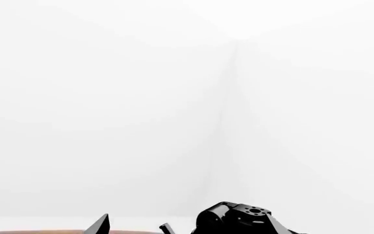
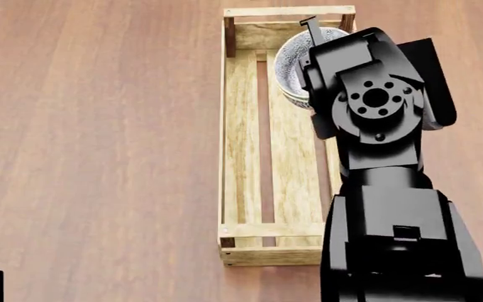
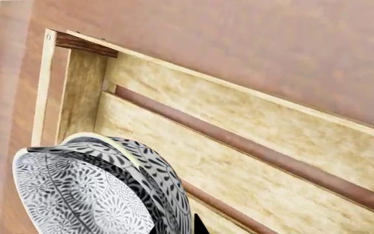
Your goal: Stack the right bowl on the left bowl and place them in the tray.
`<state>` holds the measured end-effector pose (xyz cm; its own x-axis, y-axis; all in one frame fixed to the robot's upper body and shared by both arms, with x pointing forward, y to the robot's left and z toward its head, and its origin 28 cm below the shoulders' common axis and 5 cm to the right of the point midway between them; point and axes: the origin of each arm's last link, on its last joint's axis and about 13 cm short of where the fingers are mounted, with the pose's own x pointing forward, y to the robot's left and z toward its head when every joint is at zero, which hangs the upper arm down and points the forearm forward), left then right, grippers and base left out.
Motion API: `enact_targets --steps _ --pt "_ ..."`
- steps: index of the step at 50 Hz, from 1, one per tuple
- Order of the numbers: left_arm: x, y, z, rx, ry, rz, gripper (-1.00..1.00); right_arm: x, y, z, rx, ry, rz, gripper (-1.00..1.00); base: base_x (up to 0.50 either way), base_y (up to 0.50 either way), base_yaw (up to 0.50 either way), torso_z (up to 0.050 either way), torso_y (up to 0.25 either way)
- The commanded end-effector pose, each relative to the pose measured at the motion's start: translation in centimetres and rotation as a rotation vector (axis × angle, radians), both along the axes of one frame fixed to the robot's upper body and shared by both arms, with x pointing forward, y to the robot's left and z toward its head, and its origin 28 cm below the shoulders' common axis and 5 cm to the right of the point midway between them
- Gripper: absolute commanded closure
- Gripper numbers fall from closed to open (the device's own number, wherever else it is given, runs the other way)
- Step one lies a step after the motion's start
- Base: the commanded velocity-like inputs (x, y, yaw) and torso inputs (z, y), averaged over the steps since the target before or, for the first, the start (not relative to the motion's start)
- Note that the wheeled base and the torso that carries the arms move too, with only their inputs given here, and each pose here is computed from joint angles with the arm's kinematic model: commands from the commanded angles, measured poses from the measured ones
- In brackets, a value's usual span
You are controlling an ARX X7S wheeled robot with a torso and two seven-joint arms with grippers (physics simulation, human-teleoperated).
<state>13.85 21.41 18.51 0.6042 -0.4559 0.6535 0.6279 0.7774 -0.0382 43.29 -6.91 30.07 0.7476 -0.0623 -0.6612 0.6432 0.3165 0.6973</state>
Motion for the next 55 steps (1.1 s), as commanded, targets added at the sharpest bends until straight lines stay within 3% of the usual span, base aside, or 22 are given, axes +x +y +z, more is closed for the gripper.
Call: enact_targets --steps 1,18,55 --pt "0.6 0.5 0.1 -0.005 -0.035 0.027 -1.0 0.2 0.8 -1.1 0.085 0.005 -0.01 1.0 0.0 0.0 0.0 0.0 0.0" --pt "0.6 0.6 0.2 -0.011 -0.035 0.036 -1.0 0.2 1.5 -2.4 0.215 -0.004 0.002 1.0 0.0 0.0 0.0 0.0 0.001" --pt "0.8 0.8 -0.1 -0.014 -0.026 0.041 -1.0 0.3 1.7 -4.3 0.249 0.076 -0.061 1.0 0.0 0.0 0.0 0.0 0.001"
